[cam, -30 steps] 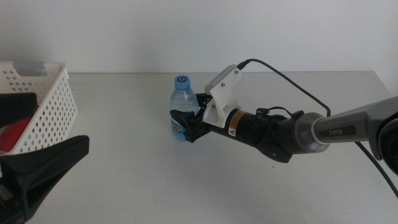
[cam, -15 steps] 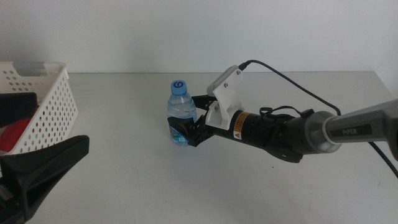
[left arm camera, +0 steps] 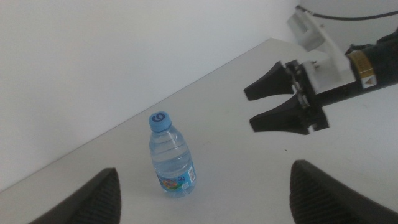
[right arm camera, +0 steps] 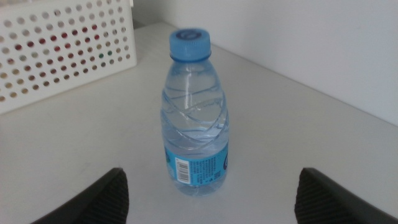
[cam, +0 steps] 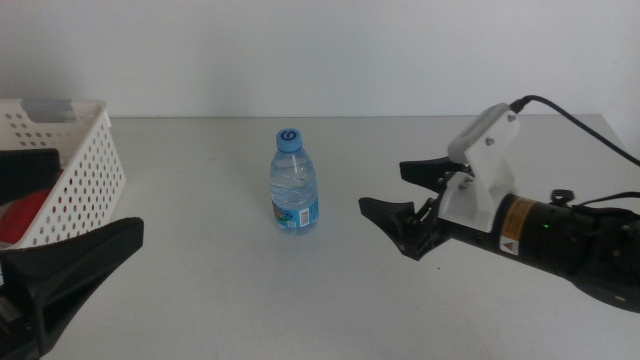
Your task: Use arms to grab the bottles and put them into the dustbin to the left of the table.
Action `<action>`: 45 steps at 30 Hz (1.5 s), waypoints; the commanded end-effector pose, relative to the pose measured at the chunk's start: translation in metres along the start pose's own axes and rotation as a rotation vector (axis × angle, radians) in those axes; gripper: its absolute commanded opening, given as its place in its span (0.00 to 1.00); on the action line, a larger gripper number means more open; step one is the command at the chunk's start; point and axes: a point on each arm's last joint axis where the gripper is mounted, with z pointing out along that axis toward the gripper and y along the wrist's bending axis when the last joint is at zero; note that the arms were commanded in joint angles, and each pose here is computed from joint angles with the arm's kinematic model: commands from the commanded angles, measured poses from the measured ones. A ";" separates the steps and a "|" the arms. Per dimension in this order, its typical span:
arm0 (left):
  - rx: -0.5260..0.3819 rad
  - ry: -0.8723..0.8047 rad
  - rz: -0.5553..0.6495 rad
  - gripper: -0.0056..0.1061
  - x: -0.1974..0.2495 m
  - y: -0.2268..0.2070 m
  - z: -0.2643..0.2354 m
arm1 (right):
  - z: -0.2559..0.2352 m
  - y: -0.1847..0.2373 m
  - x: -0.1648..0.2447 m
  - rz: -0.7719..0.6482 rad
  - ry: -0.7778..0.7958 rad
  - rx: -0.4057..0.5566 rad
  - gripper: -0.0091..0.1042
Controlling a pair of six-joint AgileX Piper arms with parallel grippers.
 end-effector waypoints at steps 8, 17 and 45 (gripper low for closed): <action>-0.014 -0.096 -0.017 0.87 -0.015 0.002 -0.002 | -0.071 0.030 -0.049 0.012 -0.106 -0.029 0.73; -0.014 -0.096 -0.017 0.87 -0.015 0.002 -0.002 | -0.112 0.047 -0.070 0.089 -0.112 -0.002 0.71; -0.014 -0.096 -0.017 0.87 -0.015 0.002 -0.002 | -0.236 0.089 -0.085 0.094 -0.006 0.252 0.70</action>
